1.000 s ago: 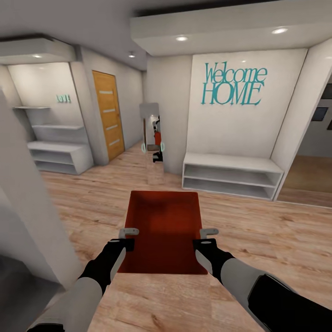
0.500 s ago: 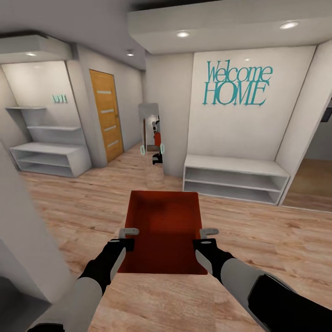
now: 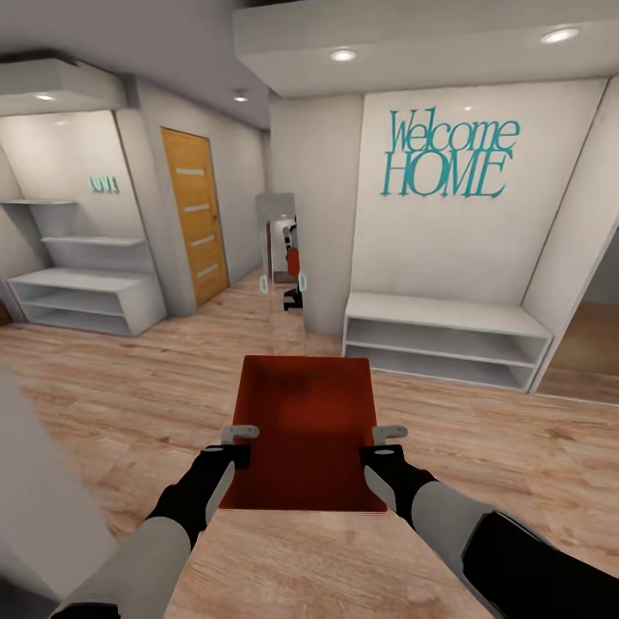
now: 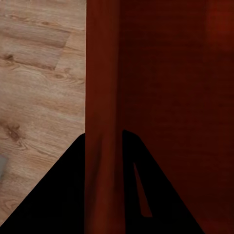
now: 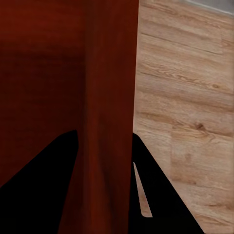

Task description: Move the two storage containers from the living room to the garage. In the garage, place one container on the floor and stack the other container on top of it (either order is fine).

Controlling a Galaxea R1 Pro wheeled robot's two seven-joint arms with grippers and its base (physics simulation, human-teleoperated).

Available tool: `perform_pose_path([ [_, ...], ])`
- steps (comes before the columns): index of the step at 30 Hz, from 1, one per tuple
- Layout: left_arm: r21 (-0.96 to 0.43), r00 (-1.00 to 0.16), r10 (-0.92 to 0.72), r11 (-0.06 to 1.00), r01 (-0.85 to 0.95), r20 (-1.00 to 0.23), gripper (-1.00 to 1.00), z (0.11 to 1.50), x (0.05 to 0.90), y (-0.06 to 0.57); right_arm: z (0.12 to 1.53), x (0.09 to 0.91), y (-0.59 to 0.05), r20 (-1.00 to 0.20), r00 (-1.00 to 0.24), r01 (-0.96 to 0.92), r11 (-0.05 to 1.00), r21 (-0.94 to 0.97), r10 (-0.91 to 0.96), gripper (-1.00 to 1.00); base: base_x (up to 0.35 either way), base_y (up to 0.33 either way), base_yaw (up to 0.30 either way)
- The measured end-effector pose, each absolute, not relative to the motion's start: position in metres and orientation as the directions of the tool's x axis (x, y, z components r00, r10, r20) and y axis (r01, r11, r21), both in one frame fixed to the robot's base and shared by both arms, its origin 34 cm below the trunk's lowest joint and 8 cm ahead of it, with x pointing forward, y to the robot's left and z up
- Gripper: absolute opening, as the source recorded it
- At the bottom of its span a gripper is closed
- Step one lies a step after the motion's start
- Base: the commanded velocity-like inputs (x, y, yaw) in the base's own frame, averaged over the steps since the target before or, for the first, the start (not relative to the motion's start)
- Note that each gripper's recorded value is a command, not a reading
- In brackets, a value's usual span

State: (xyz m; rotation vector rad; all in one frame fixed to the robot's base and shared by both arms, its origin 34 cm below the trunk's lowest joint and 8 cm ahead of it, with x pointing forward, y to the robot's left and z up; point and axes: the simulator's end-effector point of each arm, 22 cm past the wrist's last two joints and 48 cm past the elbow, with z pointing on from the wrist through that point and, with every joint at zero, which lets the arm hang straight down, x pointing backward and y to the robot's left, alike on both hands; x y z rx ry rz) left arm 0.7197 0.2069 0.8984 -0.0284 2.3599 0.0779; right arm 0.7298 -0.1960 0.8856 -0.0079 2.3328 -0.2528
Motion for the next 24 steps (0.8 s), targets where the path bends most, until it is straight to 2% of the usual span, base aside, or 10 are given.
perform_pose_path([
  [24,0.048,-0.710,0.003,0.998,-0.044,-0.704,-1.00,0.8987,0.7199,0.2069,0.8858,0.7300,-0.1959,-0.710,-0.700,0.071,0.980,-0.184,-0.082,-1.00,0.322,0.000,0.000],
])
